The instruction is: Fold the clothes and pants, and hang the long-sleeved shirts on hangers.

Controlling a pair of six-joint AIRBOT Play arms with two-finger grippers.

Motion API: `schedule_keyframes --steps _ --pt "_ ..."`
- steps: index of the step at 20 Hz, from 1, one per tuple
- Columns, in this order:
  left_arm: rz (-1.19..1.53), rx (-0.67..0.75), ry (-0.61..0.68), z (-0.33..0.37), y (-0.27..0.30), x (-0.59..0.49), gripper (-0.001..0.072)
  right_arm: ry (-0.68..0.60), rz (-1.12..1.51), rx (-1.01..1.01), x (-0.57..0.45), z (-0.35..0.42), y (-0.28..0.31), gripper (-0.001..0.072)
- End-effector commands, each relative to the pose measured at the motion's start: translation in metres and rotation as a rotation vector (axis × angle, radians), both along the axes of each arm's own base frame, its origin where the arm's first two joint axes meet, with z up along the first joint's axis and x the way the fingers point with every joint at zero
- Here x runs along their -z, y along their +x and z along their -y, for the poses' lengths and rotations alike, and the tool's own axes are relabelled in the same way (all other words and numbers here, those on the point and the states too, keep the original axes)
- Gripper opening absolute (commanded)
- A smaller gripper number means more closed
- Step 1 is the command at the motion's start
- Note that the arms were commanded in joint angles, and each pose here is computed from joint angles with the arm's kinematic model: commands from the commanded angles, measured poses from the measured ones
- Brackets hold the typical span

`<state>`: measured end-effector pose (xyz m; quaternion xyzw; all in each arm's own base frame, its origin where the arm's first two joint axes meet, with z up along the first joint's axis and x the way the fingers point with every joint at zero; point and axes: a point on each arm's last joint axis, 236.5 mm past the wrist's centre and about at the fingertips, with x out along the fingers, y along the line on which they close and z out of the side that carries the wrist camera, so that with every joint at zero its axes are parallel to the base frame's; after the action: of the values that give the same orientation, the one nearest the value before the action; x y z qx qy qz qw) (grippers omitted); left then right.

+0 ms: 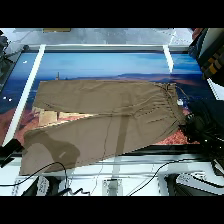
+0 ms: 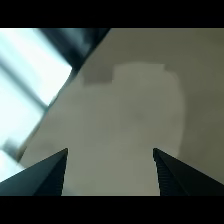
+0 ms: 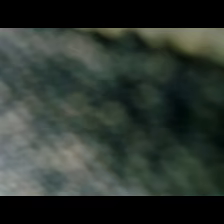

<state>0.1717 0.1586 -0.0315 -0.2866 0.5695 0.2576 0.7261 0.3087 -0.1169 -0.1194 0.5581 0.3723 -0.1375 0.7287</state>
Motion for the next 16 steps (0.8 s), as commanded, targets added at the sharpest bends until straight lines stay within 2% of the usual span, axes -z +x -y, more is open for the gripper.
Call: schedule_keyframes --steps 1,4,10,13,15,16 --pt "0.207 0.077 0.035 -0.015 0.056 0.003 0.0627 -0.022 0.006 -0.038 0.000 -0.002 -0.001 0.0021" --pt "0.259 0.095 0.040 -0.029 0.080 0.024 0.0627 -0.049 0.020 -0.054 -0.005 -0.001 0.000 0.0021" --pt "0.220 0.261 0.129 -0.052 0.088 0.062 0.0627 -0.039 0.038 -0.067 -0.011 -0.006 0.002 0.0021" --pt "0.285 0.348 0.128 -0.042 0.106 0.060 0.0622 -0.038 0.039 -0.069 -0.011 -0.006 0.002 0.0021" --pt "0.324 0.366 0.110 -0.031 0.118 0.058 0.0516 -0.038 0.038 -0.068 -0.011 -0.006 0.002 0.0021" --pt "0.327 0.381 0.101 -0.025 0.122 0.058 0.0362 -0.038 0.038 -0.068 -0.011 -0.006 0.002 0.0021"
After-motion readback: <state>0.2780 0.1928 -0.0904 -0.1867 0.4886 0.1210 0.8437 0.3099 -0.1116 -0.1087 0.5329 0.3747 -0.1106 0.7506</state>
